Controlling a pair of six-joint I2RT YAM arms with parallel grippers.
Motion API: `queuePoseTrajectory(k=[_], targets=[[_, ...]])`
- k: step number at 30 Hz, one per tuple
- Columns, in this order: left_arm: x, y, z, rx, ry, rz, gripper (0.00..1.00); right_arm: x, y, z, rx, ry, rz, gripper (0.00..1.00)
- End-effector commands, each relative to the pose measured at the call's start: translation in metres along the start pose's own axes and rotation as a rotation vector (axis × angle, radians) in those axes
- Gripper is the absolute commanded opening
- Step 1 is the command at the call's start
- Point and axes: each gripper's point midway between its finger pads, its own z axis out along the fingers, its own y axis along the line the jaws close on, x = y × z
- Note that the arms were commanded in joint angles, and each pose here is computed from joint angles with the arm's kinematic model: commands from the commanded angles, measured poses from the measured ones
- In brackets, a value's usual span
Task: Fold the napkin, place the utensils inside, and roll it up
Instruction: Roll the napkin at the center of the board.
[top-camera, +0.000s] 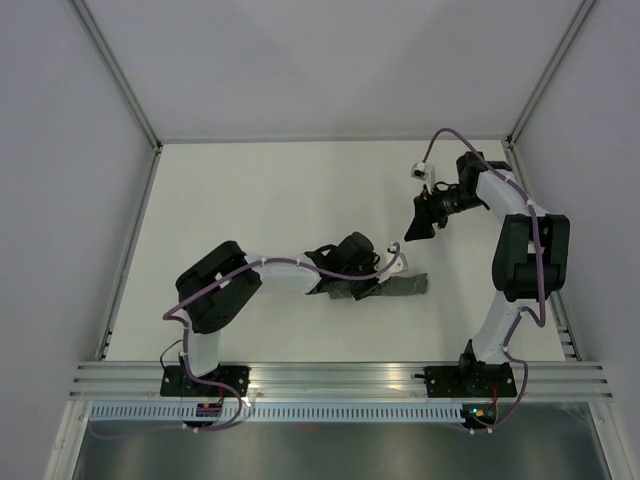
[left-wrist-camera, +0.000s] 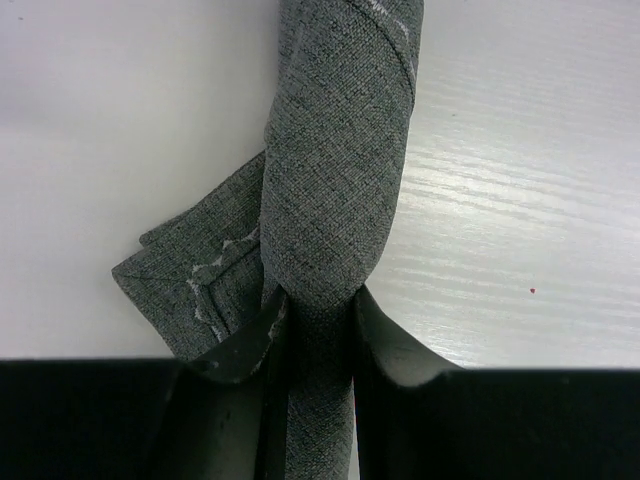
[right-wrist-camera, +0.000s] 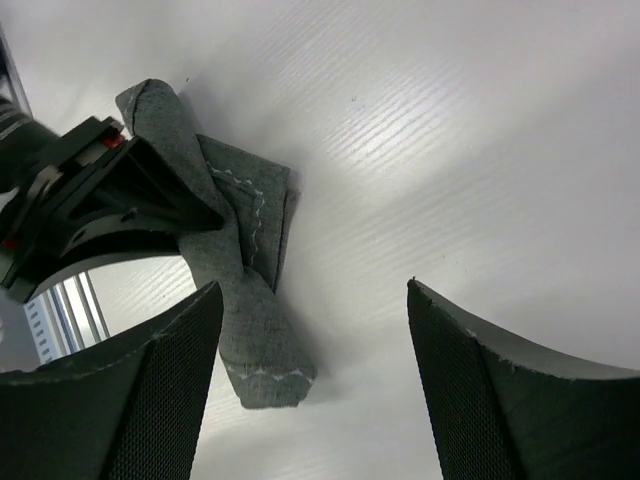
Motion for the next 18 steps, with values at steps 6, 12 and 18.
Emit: queuePoseTrajectory(k=[6,12,18], targets=[[0.082,-0.042,-0.006,0.304,0.345,-0.356,0.02,-0.008,0.048,-0.055,-0.047,-0.167,-0.220,0.78],[0.086,-0.039,-0.009,0.384,0.371,-0.465,0.02,0.034,0.062,-0.043,0.129,-0.121,-0.404,0.76],[0.087,-0.033,-0.008,0.426,0.395,-0.541,0.02,0.046,0.062,-0.006,0.376,-0.063,-0.649,0.77]])
